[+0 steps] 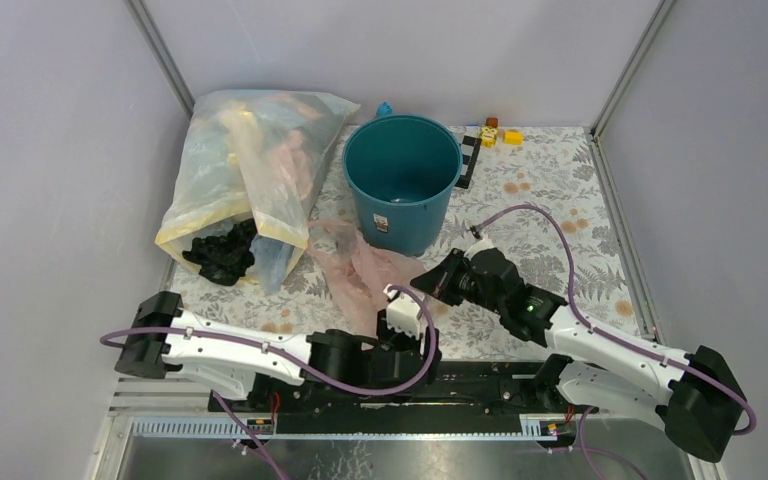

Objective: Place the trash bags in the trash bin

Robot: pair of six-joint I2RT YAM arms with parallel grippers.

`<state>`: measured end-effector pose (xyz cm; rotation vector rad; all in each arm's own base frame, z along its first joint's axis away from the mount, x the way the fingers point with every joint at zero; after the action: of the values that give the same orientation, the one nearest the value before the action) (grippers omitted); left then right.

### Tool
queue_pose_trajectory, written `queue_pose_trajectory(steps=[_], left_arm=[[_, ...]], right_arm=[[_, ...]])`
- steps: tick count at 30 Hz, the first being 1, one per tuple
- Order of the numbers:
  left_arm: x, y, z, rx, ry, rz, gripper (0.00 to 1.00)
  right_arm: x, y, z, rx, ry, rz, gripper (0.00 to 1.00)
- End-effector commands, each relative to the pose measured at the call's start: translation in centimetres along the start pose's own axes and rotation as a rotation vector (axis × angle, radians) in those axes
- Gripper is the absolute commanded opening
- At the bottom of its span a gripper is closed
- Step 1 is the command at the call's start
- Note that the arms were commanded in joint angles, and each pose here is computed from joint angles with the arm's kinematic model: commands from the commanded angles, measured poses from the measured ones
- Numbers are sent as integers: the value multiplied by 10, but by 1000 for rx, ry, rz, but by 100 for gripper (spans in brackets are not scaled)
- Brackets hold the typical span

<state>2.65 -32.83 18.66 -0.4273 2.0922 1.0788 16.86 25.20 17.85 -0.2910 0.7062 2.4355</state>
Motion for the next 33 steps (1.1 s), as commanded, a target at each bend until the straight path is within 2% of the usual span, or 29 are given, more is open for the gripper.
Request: queue_pose_trajectory(steps=[1,8,14,18,23,30,33], left_arm=[[-24,-12,15,-111,54,-122,70],[-42,-29,37,-199,49,-236,70],[-63,-38,60,-171,136,-247,62],[-69,-38,75,-151,190,-260,46],[-63,-29,120,-313,225,-251,24],[-58,-2,158,-282,284,-270,13],[-52,5,175,-317,283,-265,8]], right_arm=[[-8,5,26,-49,-32,-11,6],[-9,8,33,-66,-50,-7,6],[-9,14,38,-88,-61,2,6],[-12,19,33,-67,-62,-31,6],[-24,31,17,36,-36,-127,6],[-57,67,-13,228,37,-366,9],[-61,75,-23,264,56,-408,17]])
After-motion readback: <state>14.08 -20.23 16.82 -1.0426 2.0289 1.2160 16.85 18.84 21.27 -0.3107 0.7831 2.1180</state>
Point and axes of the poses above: each gripper's point midway between its finger pads, its own y axis back along the fingers, its own z axis along the line the jaws close on, x = y × z, the point moved 4 cm from there along y, back along the fingers, and after that the axes turned 1 degree about y, right-handed, at the moved point
